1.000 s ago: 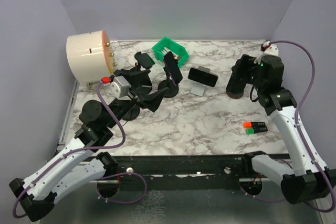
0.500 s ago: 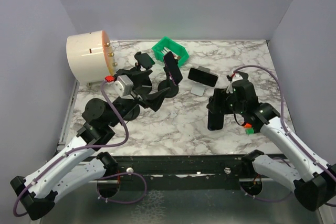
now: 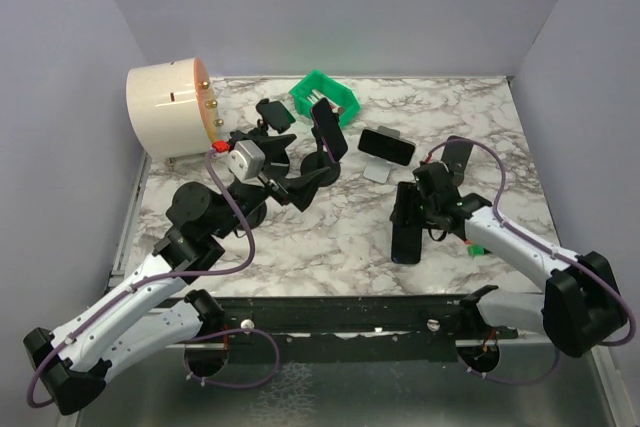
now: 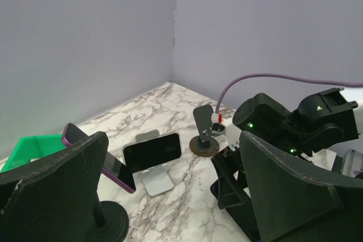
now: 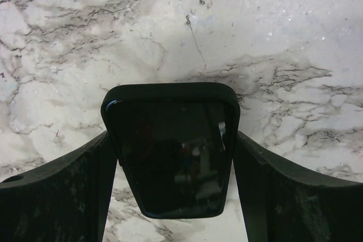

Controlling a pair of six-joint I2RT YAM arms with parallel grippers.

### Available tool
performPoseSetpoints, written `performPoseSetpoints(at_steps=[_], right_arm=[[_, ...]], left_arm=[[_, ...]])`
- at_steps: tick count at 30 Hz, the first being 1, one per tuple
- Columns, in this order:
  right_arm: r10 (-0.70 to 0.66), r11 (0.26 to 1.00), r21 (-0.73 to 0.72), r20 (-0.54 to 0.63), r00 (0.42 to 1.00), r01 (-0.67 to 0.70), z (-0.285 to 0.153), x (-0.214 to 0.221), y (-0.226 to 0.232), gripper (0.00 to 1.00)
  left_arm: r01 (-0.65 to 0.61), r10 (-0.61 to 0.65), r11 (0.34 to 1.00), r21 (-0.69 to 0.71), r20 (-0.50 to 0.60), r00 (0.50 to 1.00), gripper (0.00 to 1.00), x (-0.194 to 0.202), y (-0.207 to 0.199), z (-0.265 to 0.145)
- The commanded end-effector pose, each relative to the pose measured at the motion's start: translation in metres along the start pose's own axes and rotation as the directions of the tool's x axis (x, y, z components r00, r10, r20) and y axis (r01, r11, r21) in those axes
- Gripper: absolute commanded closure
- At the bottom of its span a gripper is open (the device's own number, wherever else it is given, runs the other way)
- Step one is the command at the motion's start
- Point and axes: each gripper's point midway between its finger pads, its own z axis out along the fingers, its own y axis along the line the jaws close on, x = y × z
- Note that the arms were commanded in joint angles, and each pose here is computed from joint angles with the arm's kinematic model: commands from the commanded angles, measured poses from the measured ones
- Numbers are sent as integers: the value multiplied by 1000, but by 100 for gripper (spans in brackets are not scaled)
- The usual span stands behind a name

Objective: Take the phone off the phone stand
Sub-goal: Place the phone at the center of the board.

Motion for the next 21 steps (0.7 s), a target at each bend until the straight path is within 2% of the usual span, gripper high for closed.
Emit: performPoseSetpoints(at_steps=[1, 15, 21], right_arm=[[33, 999, 35, 70, 997, -36, 15, -26, 7, 59], [28, 991, 128, 19, 999, -31, 60, -9, -7, 52], [18, 989, 150, -11, 1000, -16, 70, 1, -11, 37]], left_arm=[[-12, 12, 1000, 2, 1, 1000, 1, 1, -1, -1], [-10, 10, 1000, -11, -12, 1000, 1, 3, 2, 0], [-17, 17, 1000, -16, -7, 1000, 1, 1, 3, -1]])
